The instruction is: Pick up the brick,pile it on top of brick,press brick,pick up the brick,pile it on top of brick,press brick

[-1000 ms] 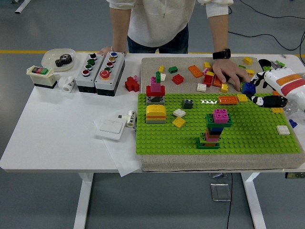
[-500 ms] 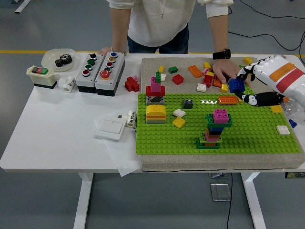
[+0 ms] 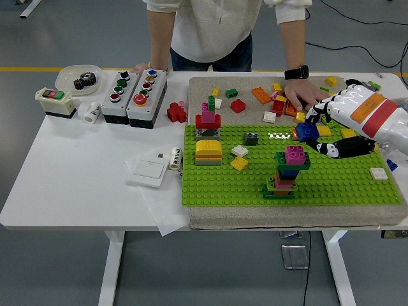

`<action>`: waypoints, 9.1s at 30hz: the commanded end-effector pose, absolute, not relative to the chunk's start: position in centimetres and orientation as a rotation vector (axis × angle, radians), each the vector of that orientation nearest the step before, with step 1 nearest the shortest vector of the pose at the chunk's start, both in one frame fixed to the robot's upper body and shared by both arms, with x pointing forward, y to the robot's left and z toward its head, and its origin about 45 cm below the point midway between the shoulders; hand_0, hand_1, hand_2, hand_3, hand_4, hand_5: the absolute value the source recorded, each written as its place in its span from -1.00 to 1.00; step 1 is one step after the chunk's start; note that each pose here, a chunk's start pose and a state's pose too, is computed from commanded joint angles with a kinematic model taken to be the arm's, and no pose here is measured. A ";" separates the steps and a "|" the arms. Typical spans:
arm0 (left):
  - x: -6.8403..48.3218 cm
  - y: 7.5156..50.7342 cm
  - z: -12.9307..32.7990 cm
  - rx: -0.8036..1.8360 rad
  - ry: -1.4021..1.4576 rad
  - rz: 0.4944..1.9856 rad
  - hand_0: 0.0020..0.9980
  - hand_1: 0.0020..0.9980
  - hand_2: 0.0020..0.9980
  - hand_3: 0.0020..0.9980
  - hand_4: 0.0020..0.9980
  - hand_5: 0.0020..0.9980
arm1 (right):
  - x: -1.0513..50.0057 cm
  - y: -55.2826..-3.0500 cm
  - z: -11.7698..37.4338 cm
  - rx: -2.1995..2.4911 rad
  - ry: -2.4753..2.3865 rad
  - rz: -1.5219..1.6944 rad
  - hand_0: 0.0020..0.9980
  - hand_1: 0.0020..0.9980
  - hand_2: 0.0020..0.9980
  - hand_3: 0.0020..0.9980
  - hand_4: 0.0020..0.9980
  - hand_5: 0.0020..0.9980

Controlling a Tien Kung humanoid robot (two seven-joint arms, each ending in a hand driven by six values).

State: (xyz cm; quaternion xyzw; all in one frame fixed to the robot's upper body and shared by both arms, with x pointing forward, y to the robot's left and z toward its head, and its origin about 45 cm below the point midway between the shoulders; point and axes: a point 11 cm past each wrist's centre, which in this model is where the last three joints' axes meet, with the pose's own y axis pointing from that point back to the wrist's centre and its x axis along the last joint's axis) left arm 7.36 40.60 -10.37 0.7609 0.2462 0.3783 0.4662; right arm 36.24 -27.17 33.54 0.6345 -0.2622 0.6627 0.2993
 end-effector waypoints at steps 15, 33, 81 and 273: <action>7.1 40.7 -10.4 1.875 0.604 0.919 -0.10 0.09 0.20 0.25 0.33 0.60 | 35.7 -26.2 32.6 1.703 -0.636 1.743 -0.50 -0.17 0.03 0.03 0.31 -0.07; 7.1 40.8 -10.4 1.875 0.602 0.916 -0.10 0.09 0.19 0.25 0.33 0.60 | 35.9 -25.9 32.2 1.696 -0.624 1.718 -0.50 -0.16 0.04 0.04 0.34 -0.11; 7.6 40.9 -10.2 1.873 0.592 0.925 -0.10 0.09 0.18 0.25 0.33 0.60 | 36.0 -26.1 32.2 1.791 -0.742 1.539 -0.53 -0.19 0.03 0.05 0.40 -0.13; 7.8 40.8 -10.2 1.880 0.577 0.902 -0.10 0.09 0.17 0.25 0.33 0.59 | 33.6 -24.4 32.9 1.846 -0.777 1.702 -0.05 0.03 0.11 0.05 0.38 -0.14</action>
